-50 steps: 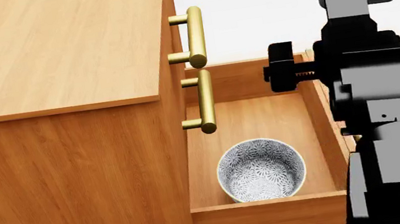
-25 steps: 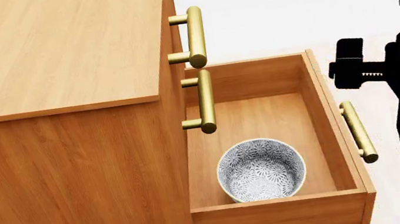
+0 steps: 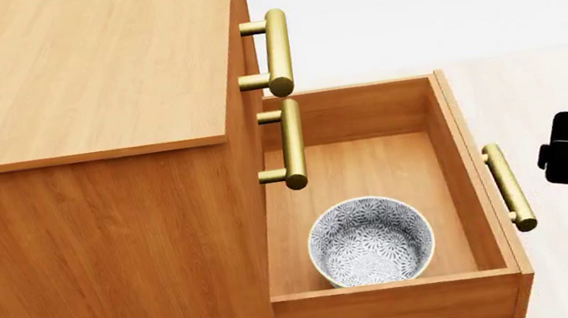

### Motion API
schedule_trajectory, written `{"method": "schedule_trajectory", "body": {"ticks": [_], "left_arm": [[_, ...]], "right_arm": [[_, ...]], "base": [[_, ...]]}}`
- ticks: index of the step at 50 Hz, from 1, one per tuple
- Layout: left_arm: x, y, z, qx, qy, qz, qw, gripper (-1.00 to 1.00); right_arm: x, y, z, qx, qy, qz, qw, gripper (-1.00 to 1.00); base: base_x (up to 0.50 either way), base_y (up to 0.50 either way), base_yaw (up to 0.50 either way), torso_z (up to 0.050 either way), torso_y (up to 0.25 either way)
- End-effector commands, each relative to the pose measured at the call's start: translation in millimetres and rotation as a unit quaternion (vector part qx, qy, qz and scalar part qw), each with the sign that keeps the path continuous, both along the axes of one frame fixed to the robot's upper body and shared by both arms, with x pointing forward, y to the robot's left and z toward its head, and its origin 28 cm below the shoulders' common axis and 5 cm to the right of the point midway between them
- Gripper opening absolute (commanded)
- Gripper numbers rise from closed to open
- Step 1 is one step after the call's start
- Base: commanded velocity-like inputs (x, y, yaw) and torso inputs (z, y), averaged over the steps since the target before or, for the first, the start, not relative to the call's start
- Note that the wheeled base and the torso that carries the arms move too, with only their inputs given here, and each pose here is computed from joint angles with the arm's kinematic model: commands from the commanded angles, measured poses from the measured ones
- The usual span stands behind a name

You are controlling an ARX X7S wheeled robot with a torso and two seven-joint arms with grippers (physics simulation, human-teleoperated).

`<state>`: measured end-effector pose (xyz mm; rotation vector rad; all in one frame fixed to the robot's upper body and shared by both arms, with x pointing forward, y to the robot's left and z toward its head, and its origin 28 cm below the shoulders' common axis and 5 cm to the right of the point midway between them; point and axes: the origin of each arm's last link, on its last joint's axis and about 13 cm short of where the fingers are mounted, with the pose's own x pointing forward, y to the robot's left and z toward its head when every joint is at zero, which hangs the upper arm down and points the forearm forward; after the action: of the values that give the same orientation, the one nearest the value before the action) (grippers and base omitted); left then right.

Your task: Put the bowl in the bottom drawer of the cabinet and close it.

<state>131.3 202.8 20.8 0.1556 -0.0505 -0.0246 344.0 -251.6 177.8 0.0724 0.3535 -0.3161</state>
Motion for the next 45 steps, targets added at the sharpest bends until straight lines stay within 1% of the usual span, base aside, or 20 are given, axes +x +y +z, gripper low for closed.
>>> {"method": "schedule_trajectory", "body": {"ticks": [1, 5, 14, 18, 20, 22, 34, 45], "left_arm": [[-0.3, 0.6, -0.1, -0.008, -0.006, 0.0, 1.0, 1.0], [-0.1, 0.5, 0.5, -0.002, -0.007, 0.002, 1.0, 1.0], [-0.6, 0.0, 0.9, 0.0, -0.001, 0.003, 1.0, 1.0], [-0.6, 0.0, 0.6, 0.0, 0.0, 0.003, 1.0, 1.0], [0.0, 0.3, -0.3, 0.01, 0.018, 0.008, 1.0, 1.0], [-1.1, 0.2, 2.0, 0.001, -0.004, 0.004, 1.0, 1.0], [-0.2, -0.5, 0.8, 0.002, -0.002, 0.001, 1.0, 1.0], [0.8, -1.2, -1.2, 0.001, -0.003, 0.0, 1.0, 1.0]], "right_arm": [[-17.4, -8.9, -19.6, 0.004, 0.011, -0.019, 1.0, 1.0], [-22.0, -10.5, -27.0, 0.007, 0.016, -0.022, 1.0, 1.0], [-30.6, -16.2, -36.7, 0.013, 0.019, -0.031, 0.999, 1.0], [-33.1, -15.7, -41.7, 0.01, 0.022, -0.029, 0.999, 1.0], [-33.5, -16.1, -44.2, 0.012, 0.025, -0.03, 0.999, 1.0], [-34.5, -16.3, -45.5, 0.013, 0.025, -0.032, 0.999, 1.0], [-36.9, -17.8, -59.7, 0.011, 0.041, -0.038, 0.998, 1.0], [-37.1, -16.5, -80.0, 0.009, 0.06, -0.039, 0.997, 1.0]], "base": [[0.0, 0.0, 0.0, 0.0, 0.0], [0.0, 0.0, 0.0, 0.0, 0.0], [0.0, 0.0, 0.0, 0.0, 0.0], [0.0, 0.0, 0.0, 0.0, 0.0], [0.0, 0.0, 0.0, 0.0, 0.0], [0.0, 0.0, 0.0, 0.0, 0.0], [0.0, 0.0, 0.0, 0.0, 0.0], [0.0, 0.0, 0.0, 0.0, 0.0]]}}
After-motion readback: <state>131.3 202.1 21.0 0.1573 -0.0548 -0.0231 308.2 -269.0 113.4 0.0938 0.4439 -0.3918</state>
